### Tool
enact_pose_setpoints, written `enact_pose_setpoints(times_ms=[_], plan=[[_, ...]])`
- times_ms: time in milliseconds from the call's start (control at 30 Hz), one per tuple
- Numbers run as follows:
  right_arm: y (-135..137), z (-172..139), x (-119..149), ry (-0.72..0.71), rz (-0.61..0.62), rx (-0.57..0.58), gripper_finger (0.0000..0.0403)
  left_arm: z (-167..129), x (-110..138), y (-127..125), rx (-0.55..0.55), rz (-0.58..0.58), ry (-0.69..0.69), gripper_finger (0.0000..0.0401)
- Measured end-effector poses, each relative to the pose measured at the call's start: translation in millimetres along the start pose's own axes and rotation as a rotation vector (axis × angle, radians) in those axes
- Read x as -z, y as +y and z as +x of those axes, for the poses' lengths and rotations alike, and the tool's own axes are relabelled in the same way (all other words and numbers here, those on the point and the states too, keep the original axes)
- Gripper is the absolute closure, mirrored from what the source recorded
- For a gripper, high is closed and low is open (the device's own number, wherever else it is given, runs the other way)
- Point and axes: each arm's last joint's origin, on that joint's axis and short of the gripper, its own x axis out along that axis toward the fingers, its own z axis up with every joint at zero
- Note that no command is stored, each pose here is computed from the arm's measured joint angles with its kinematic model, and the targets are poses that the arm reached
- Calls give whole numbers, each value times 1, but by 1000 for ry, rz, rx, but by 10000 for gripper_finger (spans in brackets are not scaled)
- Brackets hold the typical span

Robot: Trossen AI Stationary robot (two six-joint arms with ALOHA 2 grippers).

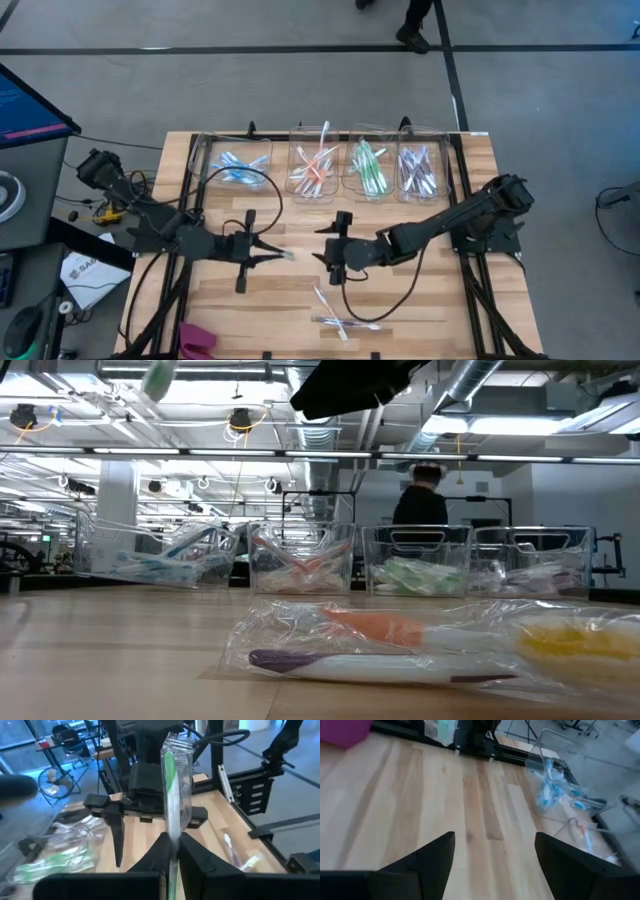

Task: Pick & Place Toothbrushes
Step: Put the green toothbrush into the middle right transparent bin

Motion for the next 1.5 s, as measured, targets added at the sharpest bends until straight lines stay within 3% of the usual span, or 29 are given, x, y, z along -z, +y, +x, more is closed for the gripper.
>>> enact_pose_setpoints(times_ms=[200,467,667,800,967,1100,1267,1500], plan=[[-13,7,1,14,-32,30,133,3,-1,21,58,28,-9,389],[-30,16,3,42,-17,72,133,-15,1,74,54,17,-11,390],[-38,20,5,53,31,70,133,-18,36,99,128,4,-147,390],[-36,20,0,3,46,12,133,-16,63,106,178,8,-320,391],[-33,18,-9,-83,8,-7,133,-15,93,109,129,31,-450,390],[-38,20,-16,-147,-15,14,133,-12,100,109,103,29,-563,390],[-49,23,-21,-198,3,35,133,3,110,108,117,-16,-559,390],[-57,29,-22,-246,10,-145,133,19,118,108,115,-39,-603,390]])
